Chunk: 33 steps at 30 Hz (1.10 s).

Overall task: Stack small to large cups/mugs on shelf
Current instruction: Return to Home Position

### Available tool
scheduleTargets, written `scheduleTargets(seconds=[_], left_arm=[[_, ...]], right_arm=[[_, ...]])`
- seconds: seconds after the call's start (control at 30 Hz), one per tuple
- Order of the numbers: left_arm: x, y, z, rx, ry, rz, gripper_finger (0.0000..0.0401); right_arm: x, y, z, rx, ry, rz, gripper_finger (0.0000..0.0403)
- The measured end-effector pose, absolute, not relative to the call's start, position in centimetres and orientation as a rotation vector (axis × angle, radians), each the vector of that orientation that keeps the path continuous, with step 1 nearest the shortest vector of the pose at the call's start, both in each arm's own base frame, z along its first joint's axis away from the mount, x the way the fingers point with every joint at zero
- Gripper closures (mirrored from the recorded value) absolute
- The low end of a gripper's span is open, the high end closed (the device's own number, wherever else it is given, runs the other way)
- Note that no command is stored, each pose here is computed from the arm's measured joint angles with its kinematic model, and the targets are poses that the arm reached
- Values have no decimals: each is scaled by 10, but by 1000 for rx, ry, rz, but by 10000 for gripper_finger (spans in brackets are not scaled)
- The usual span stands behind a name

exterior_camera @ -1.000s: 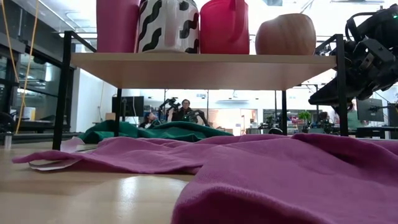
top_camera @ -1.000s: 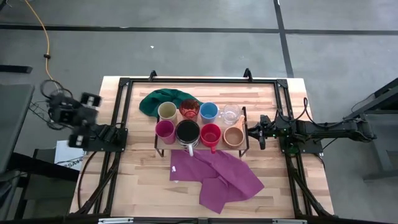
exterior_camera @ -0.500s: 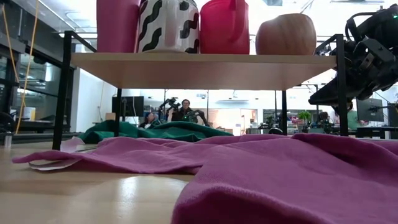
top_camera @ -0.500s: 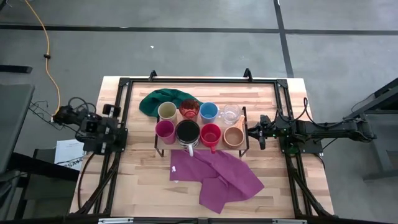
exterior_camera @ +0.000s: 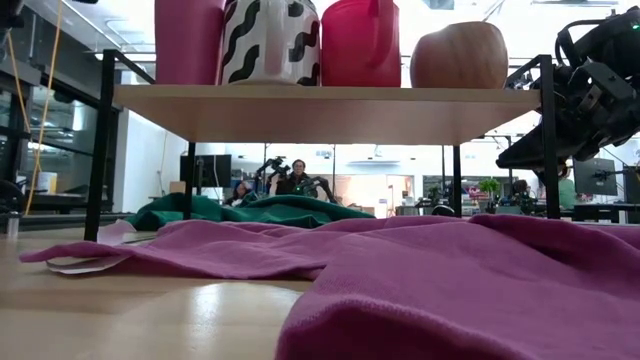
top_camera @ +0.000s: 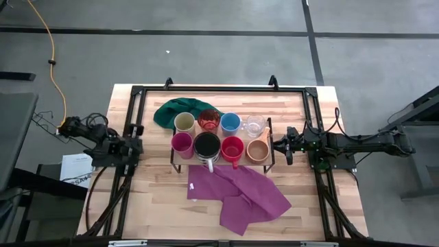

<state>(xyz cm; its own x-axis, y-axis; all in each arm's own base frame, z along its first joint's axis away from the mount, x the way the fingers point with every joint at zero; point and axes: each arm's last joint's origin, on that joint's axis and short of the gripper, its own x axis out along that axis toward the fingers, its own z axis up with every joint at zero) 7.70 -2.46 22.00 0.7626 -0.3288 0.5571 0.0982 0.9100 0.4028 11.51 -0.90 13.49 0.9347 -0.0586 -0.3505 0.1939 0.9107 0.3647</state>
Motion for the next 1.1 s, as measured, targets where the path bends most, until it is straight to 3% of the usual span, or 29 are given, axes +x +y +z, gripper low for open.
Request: scheduleTargets(seconds=[0.27, 0.77, 1.1], left_arm=[[87, -29, 198, 413, -436, -355, 306], [93, -29, 169, 411, -111, -386, 306], [93, -29, 169, 399, -109, -372, 306]], right_arm=[[115, -9, 135, 407, 341, -133, 357], [115, -9, 135, 407, 341, -133, 357], [115, -9, 135, 407, 341, -133, 357]])
